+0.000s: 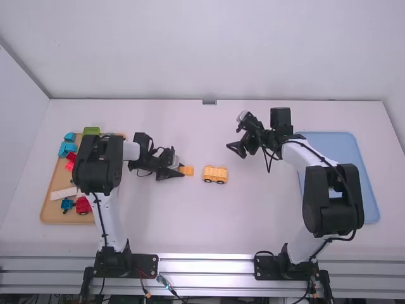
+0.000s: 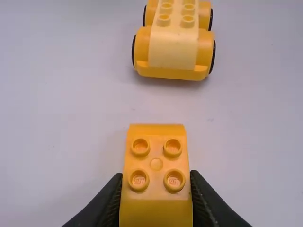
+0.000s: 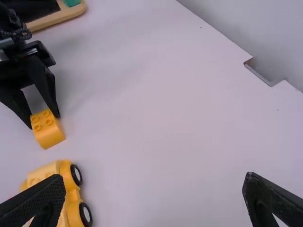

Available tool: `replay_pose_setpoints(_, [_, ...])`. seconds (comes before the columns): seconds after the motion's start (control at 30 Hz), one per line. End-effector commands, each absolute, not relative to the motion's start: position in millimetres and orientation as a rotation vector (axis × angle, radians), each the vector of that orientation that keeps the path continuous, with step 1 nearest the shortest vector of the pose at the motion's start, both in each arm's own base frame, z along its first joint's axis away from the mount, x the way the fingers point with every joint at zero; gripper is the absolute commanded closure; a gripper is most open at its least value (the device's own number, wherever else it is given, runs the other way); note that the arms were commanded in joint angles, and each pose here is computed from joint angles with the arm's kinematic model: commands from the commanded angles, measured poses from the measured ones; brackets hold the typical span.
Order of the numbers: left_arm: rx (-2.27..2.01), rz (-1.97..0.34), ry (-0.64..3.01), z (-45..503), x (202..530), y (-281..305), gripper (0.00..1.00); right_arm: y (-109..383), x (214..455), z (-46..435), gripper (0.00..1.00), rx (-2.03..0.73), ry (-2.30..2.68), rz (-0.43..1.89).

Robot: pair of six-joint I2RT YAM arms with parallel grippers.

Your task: Assemble lego blocks to make yellow taxi

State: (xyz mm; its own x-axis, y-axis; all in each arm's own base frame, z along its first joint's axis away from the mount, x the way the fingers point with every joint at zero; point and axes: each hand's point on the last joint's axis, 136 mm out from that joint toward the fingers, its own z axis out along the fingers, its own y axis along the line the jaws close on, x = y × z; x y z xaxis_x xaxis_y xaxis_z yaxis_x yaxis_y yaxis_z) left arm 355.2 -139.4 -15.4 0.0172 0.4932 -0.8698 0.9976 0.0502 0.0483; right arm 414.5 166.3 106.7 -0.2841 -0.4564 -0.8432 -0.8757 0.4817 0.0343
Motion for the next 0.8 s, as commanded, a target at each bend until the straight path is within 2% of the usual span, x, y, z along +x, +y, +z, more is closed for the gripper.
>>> replay_pose_setpoints(0.0, [1.539,-0.861,1.539,-0.8,353.7,-144.7,0.81,168.5,417.0,126.4,0.01,-1.113,1.866,0.653])
replay_pose_setpoints(0.1, [1.547,-0.848,1.541,12.7,352.7,-143.9,0.79,168.8,412.3,122.9,0.01,-1.134,1.873,0.660])
replay_pose_setpoints(0.4, [1.588,-0.793,1.493,56.8,348.2,-150.5,0.82,186.9,383.7,107.3,0.01,-1.310,1.855,0.683])
replay_pose_setpoints(0.57, [1.643,-0.805,1.435,59.5,341.7,-170.9,0.82,196.7,360.3,93.1,0.01,-1.422,1.835,0.711])
replay_pose_setpoints(0.77, [1.685,-0.810,1.378,61.1,337.5,-189.0,0.83,202.7,341.0,72.5,0.01,-1.374,1.705,0.786])
